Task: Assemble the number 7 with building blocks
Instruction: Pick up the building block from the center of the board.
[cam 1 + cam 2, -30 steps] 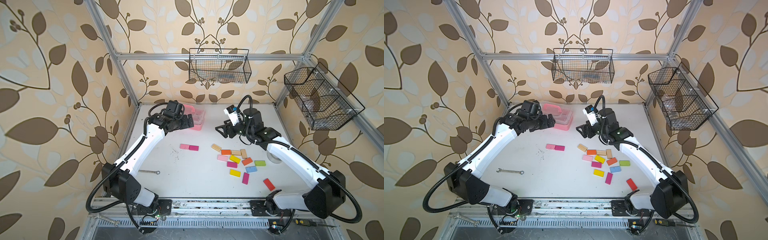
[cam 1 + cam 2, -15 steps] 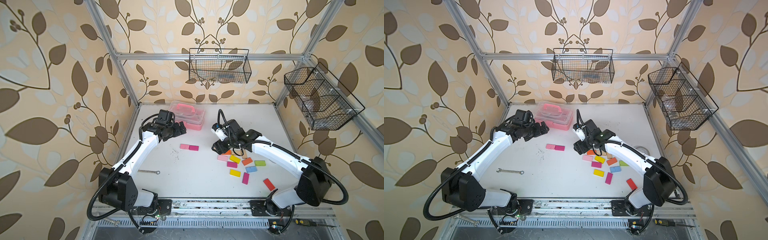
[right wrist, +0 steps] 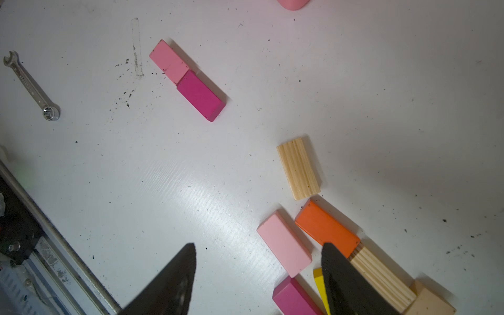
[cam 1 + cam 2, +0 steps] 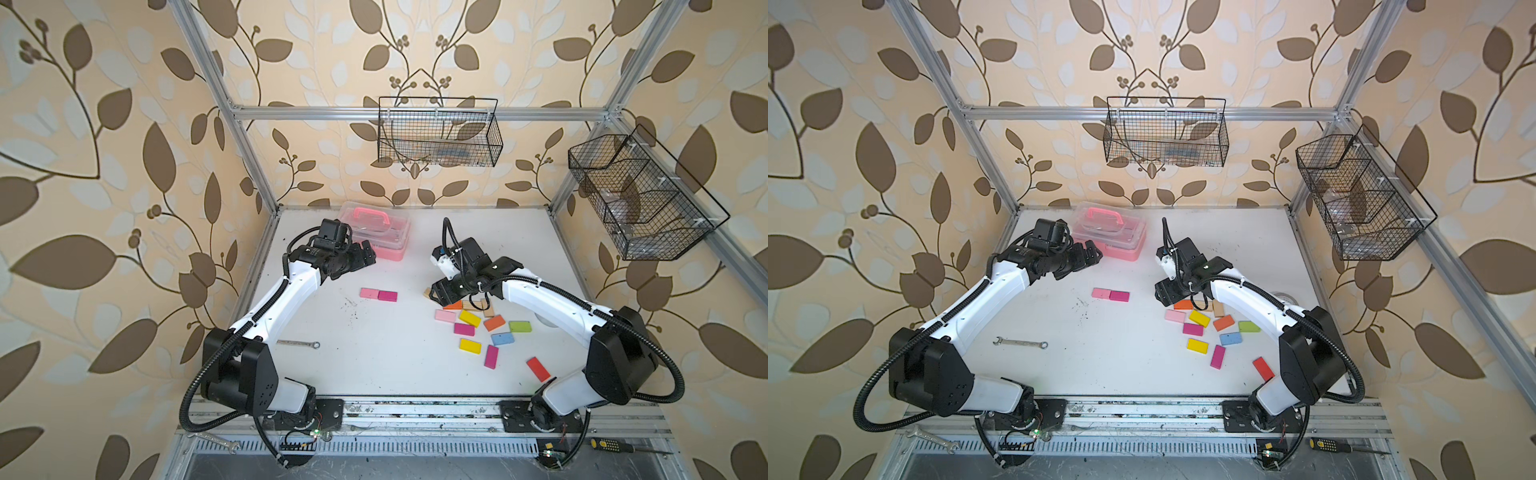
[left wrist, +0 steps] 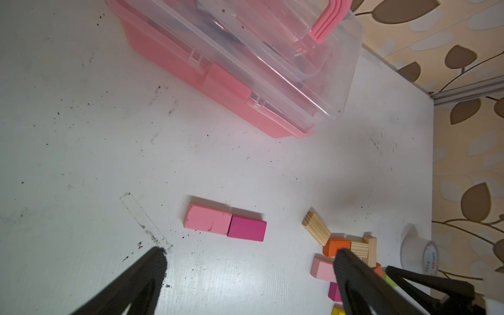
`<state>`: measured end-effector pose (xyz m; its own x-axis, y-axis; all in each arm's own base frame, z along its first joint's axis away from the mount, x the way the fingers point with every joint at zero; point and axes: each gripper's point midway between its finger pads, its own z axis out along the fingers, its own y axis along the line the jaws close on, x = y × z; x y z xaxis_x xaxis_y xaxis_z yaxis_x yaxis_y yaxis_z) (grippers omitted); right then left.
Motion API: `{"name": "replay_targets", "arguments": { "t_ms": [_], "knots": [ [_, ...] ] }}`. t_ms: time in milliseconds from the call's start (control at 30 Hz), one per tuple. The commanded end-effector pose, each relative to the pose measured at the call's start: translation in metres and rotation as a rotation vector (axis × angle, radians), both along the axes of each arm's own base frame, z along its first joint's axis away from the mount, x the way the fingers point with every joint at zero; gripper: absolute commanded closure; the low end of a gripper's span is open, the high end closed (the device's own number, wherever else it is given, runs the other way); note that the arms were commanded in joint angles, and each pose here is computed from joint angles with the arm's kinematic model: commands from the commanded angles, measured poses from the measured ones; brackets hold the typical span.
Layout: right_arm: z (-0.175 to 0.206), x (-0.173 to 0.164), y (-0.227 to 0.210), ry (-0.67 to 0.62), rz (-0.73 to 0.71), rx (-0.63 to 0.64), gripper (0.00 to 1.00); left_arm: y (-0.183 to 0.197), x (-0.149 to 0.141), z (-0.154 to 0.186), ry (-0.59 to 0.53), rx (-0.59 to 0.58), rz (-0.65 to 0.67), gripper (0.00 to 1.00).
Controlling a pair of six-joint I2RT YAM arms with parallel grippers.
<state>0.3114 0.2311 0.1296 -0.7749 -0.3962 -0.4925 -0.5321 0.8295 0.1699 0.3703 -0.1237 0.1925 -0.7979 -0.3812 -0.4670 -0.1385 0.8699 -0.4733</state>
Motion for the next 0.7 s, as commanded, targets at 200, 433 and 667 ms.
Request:
{"name": "replay_targets", "arguments": {
  "t_ms": [200, 433, 667],
  "knots": [
    [-0.029, 0.010, 0.007, 0.037, 0.150, -0.219, 0.25, 0.009, 0.004, 0.011, -0.009, -0.027, 0.045, 0.01],
    [-0.051, 0.044, -0.007, 0.056, 0.036, -0.278, 0.27, 0.020, -0.004, 0.014, -0.014, 0.026, 0.066, 0.01],
    [-0.067, 0.049, 0.004, 0.064, 0.093, -0.293, 0.28, 0.022, -0.007, 0.014, -0.012, 0.035, 0.069, 0.01]
  ]
}}
